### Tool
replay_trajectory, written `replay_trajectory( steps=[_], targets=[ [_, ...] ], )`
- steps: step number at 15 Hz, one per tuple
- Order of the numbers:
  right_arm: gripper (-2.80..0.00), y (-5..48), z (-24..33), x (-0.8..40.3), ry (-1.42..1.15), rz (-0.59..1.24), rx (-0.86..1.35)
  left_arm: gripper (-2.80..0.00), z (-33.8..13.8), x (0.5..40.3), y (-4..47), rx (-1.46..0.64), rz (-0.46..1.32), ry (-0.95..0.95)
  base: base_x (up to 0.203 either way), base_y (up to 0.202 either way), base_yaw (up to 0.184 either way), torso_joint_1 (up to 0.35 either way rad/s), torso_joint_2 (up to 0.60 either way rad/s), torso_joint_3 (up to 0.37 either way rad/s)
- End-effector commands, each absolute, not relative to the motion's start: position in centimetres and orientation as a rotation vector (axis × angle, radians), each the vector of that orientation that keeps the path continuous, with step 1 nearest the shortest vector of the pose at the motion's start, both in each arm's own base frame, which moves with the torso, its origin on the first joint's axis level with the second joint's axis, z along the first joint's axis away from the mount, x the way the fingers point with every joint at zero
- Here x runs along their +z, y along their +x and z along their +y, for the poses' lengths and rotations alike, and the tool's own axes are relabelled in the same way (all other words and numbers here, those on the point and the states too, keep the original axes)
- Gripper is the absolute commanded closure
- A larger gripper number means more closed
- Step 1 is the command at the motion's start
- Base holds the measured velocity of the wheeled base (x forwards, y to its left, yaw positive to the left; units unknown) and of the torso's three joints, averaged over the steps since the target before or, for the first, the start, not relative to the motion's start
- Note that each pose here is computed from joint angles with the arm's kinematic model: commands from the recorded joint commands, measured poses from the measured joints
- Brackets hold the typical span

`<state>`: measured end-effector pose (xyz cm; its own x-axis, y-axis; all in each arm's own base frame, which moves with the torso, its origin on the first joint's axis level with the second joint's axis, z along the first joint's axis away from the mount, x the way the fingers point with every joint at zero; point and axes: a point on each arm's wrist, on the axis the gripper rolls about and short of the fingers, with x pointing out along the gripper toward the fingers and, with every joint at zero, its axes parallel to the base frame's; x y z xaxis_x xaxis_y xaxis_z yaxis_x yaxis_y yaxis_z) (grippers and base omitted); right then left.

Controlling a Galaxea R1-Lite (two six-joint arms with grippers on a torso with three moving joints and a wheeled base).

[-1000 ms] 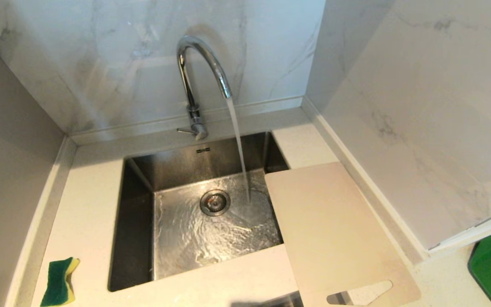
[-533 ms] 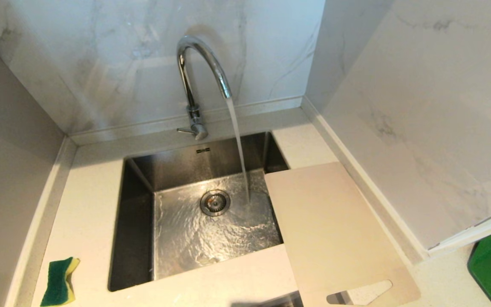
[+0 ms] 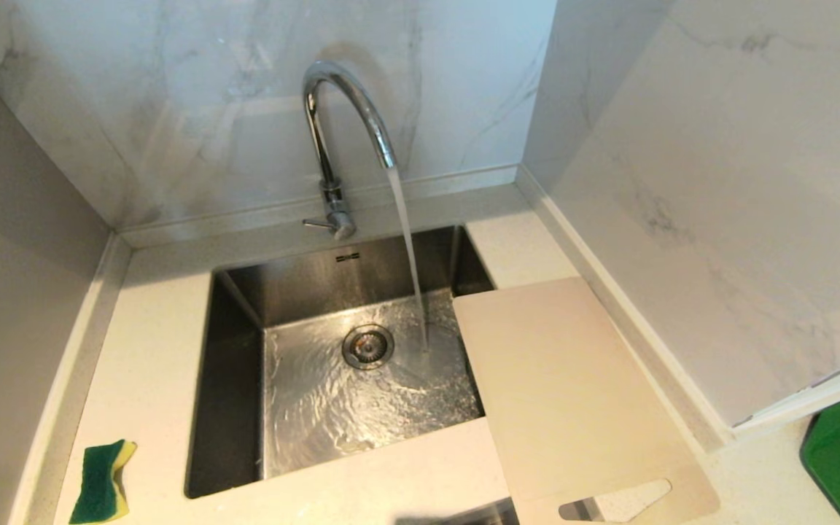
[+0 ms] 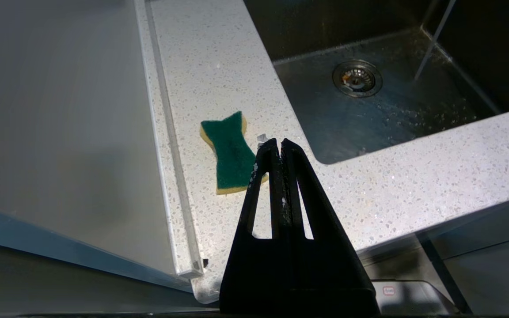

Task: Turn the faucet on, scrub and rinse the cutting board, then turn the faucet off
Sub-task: Turn off the tap

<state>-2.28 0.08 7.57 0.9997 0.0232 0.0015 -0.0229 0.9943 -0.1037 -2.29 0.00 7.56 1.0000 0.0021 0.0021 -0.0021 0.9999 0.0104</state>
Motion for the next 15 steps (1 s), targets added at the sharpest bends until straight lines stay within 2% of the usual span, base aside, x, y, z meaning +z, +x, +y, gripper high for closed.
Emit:
replay_trajectory(
  steps=[1, 13, 15],
  targets=[
    [0.0, -2.3, 0.1, 7.5, -0.086, -0.004, 0.021, 0.0, 0.0, 7.6, -2.3, 0.003, -0.003, 0.011, 0.0, 0.0, 0.0, 0.0, 0.0, 0.0],
    [0.0, -2.3, 0.1, 7.6, -0.084, -0.006, 0.021, 0.0, 0.0, 7.7, -2.4, 0.008, -0.002, 0.04, 0.0, 0.0, 0.0, 0.0, 0.0, 0.0],
    [0.0, -2.3, 0.1, 7.6, -0.084, -0.004, 0.021, 0.0, 0.0, 9.7, -2.9, 0.015, -0.027, 0.085, 0.0, 0.0, 0.0, 0.0, 0.0, 0.0]
  ],
)
